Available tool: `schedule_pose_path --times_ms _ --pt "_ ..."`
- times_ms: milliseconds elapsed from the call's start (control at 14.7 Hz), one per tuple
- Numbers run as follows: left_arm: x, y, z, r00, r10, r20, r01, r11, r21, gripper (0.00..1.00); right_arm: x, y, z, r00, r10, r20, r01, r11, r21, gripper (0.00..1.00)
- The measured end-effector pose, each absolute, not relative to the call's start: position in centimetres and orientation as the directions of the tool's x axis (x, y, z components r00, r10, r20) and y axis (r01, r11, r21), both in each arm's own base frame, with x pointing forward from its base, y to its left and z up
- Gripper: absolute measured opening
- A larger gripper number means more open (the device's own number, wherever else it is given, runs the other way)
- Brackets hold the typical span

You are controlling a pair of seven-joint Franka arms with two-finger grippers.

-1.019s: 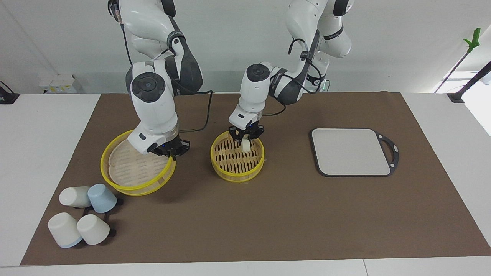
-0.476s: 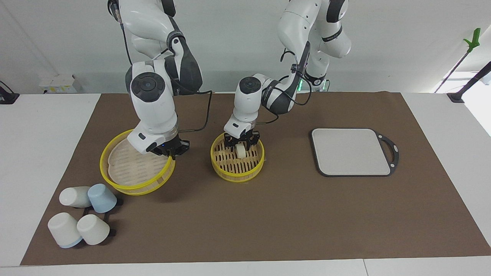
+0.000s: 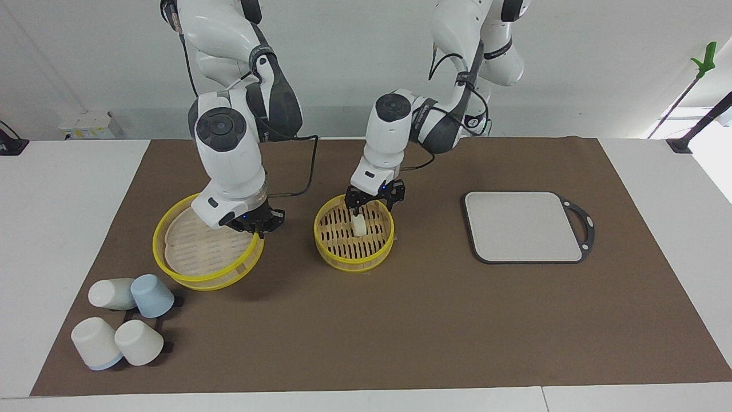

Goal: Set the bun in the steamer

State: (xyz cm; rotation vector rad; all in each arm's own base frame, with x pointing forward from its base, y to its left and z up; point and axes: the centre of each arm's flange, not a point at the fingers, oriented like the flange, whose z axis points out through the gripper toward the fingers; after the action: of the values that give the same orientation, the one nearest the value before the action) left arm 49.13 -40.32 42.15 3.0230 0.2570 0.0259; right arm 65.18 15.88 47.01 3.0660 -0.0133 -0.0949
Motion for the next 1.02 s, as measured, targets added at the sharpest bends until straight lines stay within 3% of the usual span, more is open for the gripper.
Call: schedule_pose_path --times_ms 204,612,1019 --pt "50.1 -35.4 47.1 0.979 0.203 -0.010 0.203 -0.973 0.110 1.00 64.3 20.5 47.2 0.998 -0.061 -0.022 -0.059 -0.997 0.057 0.09" --pt "52.9 -18.9 54.8 0.981 0.188 -0.040 0.191 -0.976 0.106 1.00 56.9 37.7 47.2 0.989 -0.142 0.046 -0.143 -0.990 0.014 0.09" --pt "53.0 -7.4 56.9 0.992 0.106 -0.074 0.112 -0.990 0.083 1.00 54.7 43.9 43.2 0.984 -0.169 0.051 -0.169 -0.985 -0.017 0.09"
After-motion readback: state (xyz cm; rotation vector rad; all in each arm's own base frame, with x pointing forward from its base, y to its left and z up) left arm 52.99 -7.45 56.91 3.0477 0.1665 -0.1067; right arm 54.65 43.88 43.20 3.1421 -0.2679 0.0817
